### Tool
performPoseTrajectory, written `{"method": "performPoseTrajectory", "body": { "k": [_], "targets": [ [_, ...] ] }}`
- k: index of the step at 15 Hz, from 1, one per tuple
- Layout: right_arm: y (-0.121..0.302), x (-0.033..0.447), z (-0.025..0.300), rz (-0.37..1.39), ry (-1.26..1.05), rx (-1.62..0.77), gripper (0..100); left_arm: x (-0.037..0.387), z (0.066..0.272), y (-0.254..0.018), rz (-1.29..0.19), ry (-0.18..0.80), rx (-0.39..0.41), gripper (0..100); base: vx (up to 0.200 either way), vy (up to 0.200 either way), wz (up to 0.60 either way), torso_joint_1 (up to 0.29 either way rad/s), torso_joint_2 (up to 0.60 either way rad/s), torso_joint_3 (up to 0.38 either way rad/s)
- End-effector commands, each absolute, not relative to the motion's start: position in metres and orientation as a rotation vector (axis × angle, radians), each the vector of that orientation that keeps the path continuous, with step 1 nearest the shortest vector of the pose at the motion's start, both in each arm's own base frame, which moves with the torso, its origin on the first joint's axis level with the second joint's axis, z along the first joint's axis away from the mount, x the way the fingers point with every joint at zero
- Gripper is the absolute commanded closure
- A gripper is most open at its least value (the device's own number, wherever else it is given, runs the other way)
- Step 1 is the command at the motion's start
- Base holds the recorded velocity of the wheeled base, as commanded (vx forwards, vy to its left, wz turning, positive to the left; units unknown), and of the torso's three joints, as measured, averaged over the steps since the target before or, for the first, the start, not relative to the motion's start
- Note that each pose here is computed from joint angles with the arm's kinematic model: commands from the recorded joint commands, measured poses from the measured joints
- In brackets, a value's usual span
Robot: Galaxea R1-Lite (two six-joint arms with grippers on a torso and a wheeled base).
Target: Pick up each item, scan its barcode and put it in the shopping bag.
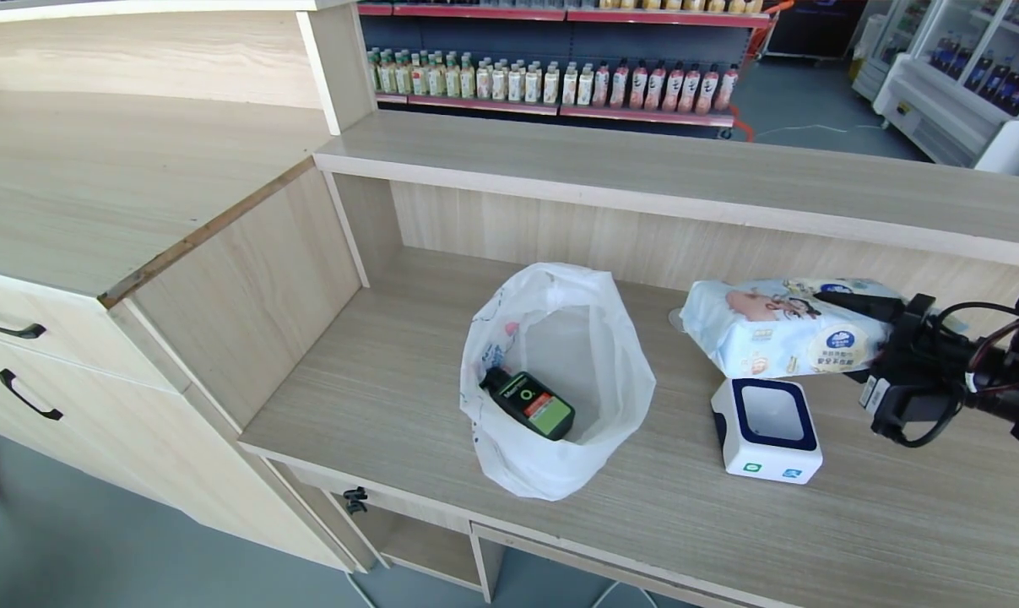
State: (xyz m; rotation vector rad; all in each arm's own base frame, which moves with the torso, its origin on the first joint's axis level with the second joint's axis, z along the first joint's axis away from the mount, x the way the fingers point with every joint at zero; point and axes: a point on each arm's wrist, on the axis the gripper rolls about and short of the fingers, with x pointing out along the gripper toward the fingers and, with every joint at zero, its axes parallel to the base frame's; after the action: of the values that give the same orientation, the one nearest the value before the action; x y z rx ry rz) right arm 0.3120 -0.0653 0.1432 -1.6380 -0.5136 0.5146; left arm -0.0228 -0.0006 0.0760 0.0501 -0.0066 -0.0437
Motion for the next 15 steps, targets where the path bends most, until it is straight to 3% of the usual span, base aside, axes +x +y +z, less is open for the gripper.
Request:
{"method": "performPoseTrajectory", "body": {
  "k": [1,7,15],
  "targets": [
    [-0.068,0.313,0.141,0.526,-0.533,-1.654,100,-0.023,0.076,-0.001,-0.044,-0.007,0.051,0,0.000,0.000,0.00,0.000,0.00,0.000],
    [-0.076,0.322,0.134,0.549,-0.626,-1.742,100,-0.023,0.076,-0.001,-0.043,-0.007,0.051,0,0.000,0.000,0.00,0.000,0.00,0.000],
    [-0.094,0.338,0.111,0.548,-0.581,-1.760,100,-0.023,0.076,-0.001,-0.044,-0.007,0.049,0,0.000,0.000,0.00,0.000,0.00,0.000]
  ]
}}
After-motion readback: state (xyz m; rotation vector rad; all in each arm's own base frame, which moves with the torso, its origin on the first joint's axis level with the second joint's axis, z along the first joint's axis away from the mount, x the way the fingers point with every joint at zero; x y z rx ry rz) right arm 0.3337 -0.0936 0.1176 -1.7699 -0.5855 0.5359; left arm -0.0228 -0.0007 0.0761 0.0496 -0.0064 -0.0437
